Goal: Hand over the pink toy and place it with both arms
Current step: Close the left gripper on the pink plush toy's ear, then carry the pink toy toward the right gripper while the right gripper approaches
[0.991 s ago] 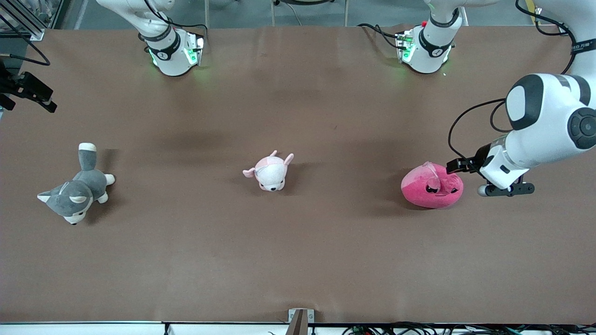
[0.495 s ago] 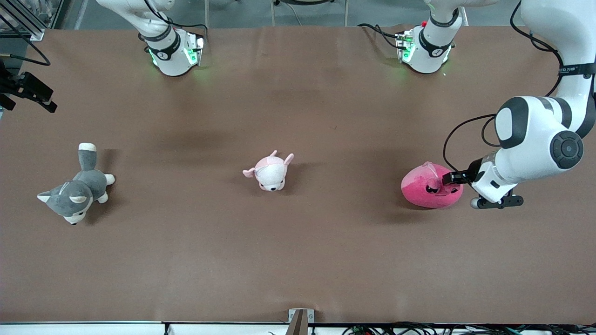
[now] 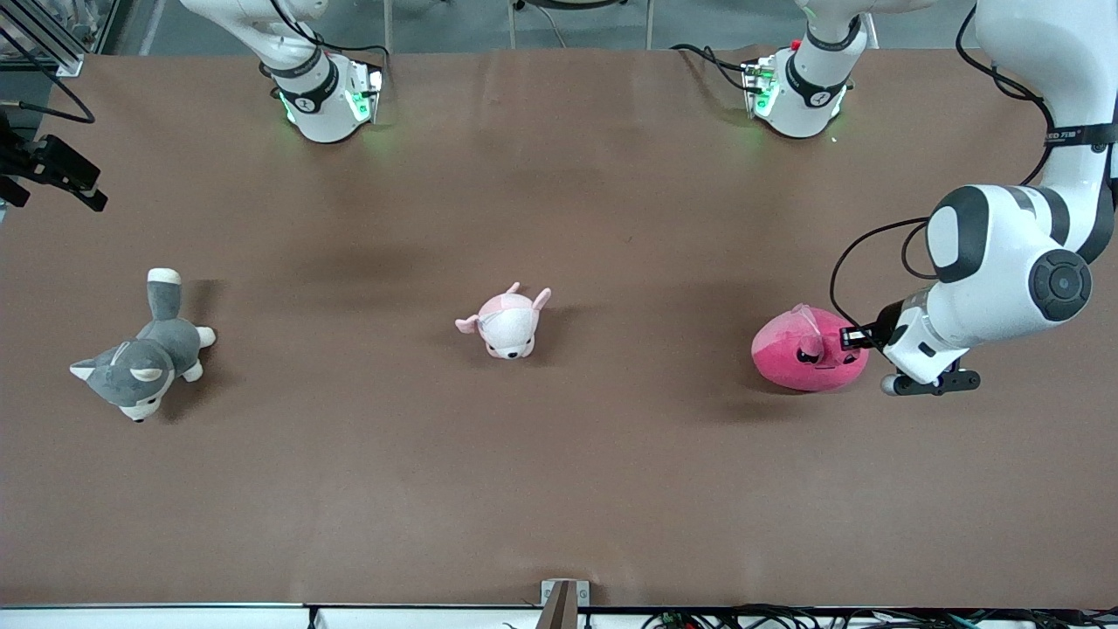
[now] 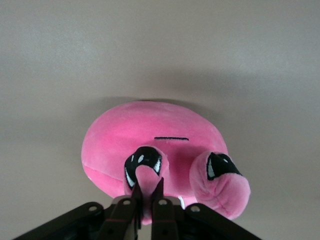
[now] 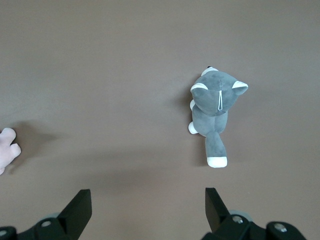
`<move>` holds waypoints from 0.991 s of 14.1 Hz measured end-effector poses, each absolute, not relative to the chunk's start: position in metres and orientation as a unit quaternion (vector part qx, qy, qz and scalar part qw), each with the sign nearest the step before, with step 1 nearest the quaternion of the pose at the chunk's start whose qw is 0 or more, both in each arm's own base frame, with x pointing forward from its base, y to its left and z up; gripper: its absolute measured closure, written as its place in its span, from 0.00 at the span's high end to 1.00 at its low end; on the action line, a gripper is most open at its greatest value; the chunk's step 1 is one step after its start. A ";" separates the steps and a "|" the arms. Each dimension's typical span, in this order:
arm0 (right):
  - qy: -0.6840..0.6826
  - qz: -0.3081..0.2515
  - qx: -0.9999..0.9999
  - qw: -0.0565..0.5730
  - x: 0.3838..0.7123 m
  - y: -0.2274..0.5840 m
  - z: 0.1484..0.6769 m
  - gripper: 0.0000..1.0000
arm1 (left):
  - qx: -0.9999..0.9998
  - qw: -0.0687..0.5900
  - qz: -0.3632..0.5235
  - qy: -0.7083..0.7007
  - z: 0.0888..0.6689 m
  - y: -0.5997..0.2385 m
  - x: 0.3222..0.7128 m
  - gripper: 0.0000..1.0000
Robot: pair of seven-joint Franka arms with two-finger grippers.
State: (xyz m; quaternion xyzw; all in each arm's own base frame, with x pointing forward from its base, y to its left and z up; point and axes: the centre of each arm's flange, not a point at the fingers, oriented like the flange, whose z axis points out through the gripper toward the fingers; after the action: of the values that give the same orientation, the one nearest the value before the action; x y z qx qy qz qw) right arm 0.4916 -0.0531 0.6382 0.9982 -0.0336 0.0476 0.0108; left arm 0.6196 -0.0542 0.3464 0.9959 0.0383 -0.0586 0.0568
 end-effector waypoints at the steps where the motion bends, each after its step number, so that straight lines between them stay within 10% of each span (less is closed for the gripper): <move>1: -0.034 0.047 0.998 0.011 0.492 -0.053 0.638 1.00 | 0.996 0.057 -0.056 0.038 0.349 -0.054 0.621 0.08; 14: -0.044 0.047 0.996 -0.064 0.497 -0.016 0.635 0.83 | 0.987 0.150 -0.060 0.023 0.525 -0.190 0.578 0.08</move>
State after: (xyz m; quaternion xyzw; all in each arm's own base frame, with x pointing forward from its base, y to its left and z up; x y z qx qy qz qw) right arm 0.4975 -0.0163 0.6348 0.9958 -0.0436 0.0474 -0.0644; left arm 0.5780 -0.1897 0.5247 0.9866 0.0226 -0.0595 0.1504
